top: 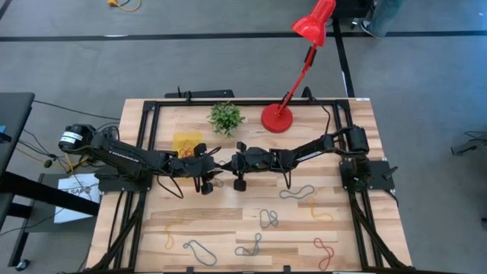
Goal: Pick and place items into bin
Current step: Put the yellow rubber band into the yellow bin
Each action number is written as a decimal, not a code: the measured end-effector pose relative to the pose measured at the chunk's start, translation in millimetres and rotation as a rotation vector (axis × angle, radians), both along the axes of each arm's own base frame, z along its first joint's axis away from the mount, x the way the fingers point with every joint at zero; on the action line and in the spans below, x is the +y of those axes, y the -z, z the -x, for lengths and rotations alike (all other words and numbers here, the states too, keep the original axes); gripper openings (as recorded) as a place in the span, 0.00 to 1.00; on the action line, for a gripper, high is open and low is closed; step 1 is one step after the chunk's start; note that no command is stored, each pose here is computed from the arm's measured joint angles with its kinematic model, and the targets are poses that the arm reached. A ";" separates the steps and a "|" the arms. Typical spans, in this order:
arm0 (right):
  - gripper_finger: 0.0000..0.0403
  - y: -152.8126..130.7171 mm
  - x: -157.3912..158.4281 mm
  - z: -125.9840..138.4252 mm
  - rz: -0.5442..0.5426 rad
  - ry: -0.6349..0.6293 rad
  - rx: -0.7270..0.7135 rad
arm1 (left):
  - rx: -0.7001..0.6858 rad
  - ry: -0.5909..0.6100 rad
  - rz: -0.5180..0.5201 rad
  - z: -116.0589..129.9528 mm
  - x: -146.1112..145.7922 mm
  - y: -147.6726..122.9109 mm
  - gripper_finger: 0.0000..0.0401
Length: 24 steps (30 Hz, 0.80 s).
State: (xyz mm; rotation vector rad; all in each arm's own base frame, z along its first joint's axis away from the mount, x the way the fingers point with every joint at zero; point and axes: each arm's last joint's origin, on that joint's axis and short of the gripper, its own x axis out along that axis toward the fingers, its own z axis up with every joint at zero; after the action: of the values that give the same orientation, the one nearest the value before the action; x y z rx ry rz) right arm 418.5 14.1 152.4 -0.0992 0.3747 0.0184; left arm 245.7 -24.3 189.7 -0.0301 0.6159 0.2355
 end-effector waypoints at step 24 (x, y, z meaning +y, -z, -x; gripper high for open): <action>0.01 -4.5 1.4 -1.4 -0.004 -0.010 -0.035 | 0.078 -0.148 -0.004 7.5 4.4 8.5 0.16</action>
State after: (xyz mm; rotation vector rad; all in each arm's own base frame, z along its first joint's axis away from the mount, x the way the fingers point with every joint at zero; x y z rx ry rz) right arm 419.9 15.5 156.9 -0.0974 0.3393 0.0276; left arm 238.3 -20.0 181.2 -0.0630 0.6917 0.3823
